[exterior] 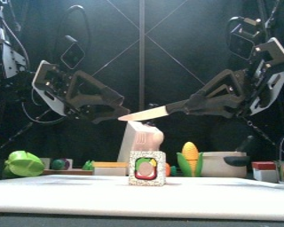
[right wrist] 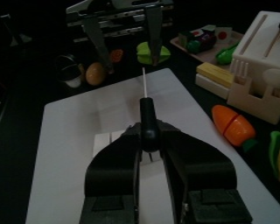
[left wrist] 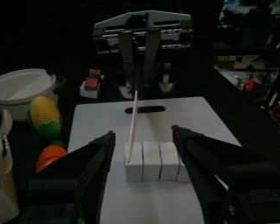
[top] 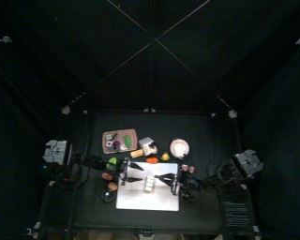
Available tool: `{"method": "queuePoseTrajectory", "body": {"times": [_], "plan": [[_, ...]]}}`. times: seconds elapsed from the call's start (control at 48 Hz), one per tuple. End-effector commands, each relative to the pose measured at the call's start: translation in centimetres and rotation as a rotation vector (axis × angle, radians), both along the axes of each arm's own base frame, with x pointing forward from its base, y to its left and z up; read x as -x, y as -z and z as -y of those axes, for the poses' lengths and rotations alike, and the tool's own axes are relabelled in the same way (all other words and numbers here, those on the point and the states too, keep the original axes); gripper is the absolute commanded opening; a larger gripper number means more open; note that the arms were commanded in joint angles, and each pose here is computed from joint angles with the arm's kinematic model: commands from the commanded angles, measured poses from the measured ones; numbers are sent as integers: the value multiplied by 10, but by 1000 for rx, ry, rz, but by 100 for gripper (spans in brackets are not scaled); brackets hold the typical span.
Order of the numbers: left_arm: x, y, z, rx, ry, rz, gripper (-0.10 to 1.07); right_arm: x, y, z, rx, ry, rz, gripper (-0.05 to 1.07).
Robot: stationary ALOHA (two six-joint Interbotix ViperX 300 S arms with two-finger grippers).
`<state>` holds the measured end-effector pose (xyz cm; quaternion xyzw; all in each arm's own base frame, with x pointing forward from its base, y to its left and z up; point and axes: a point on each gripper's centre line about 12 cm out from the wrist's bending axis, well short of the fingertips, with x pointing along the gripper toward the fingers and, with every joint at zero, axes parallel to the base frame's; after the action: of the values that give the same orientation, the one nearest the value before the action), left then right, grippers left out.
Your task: Cut first piece of sushi
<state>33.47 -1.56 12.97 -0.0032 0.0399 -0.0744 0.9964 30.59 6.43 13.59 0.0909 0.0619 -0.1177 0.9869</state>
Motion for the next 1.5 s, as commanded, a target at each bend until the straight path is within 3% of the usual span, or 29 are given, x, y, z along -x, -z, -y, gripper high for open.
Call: {"method": "queuePoseTrajectory", "body": {"times": [0.0,0.146,0.479,0.75,1.479], "plan": [[-4,-4,0,13,8,30,90,-2,-8,0,-10,9,31,52],[-4,3,0,42,26,10,90,-4,-10,-2,-9,1,40,52],[-9,5,-17,12,36,15,89,-8,-13,-7,-9,-34,43,52],[-8,5,-17,5,56,12,88,-8,-12,-6,-15,-33,32,52],[-8,14,-15,-1,57,-24,44,-10,-14,-2,-28,-26,24,51]]}}
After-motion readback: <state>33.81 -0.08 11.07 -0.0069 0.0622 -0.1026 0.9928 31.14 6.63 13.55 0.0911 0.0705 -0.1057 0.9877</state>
